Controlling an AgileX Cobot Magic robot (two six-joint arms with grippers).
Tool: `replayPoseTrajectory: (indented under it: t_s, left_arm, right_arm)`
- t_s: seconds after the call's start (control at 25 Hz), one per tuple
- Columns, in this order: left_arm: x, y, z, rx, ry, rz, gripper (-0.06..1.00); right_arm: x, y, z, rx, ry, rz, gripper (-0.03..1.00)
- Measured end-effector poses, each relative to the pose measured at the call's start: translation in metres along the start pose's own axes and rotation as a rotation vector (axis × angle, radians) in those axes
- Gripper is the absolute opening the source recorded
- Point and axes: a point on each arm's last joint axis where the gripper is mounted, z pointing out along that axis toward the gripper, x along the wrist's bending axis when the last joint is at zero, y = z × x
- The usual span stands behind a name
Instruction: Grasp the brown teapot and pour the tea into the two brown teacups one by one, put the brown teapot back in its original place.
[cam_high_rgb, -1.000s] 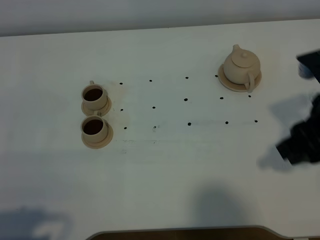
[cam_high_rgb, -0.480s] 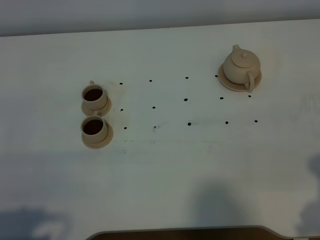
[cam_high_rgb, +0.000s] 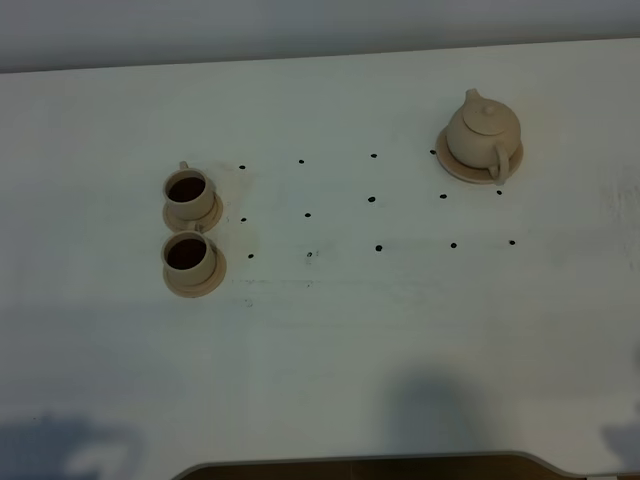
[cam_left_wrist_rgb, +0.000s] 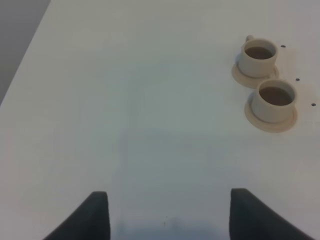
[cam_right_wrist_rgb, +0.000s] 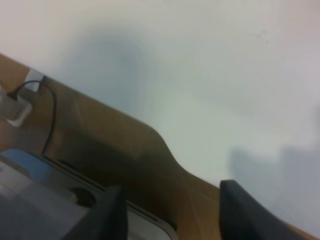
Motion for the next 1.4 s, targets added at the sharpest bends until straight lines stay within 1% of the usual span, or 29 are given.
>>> replayPoseTrajectory:
  t_s: [0.24, 0.32, 0.76, 0.92, 1.12, 1.4]
  left_arm:
    - [0.0, 0.0, 0.0, 0.0, 0.0, 0.0, 0.55]
    - [0.0, 0.0, 0.0, 0.0, 0.0, 0.0, 0.55]
    - [0.0, 0.0, 0.0, 0.0, 0.0, 0.0, 0.55]
    - [0.0, 0.0, 0.0, 0.0, 0.0, 0.0, 0.55]
    - [0.0, 0.0, 0.0, 0.0, 0.0, 0.0, 0.55]
    - [0.0, 0.0, 0.0, 0.0, 0.0, 0.0, 0.55]
  right_arm:
    - [0.0, 0.0, 0.0, -0.001, 0.002, 0.002, 0.43]
    - [-0.001, 0.0, 0.0, -0.004, -0.01, 0.018, 0.43]
    - [-0.02, 0.0, -0.003, -0.046, -0.179, 0.254, 0.43]
    - [-0.018, -0.005, -0.012, -0.121, -0.227, 0.28, 0.43]
    - [-0.009, -0.016, -0.025, -0.25, -0.254, 0.248, 0.43]
    - [0.002, -0.03, -0.038, -0.38, -0.278, 0.21, 0.43]
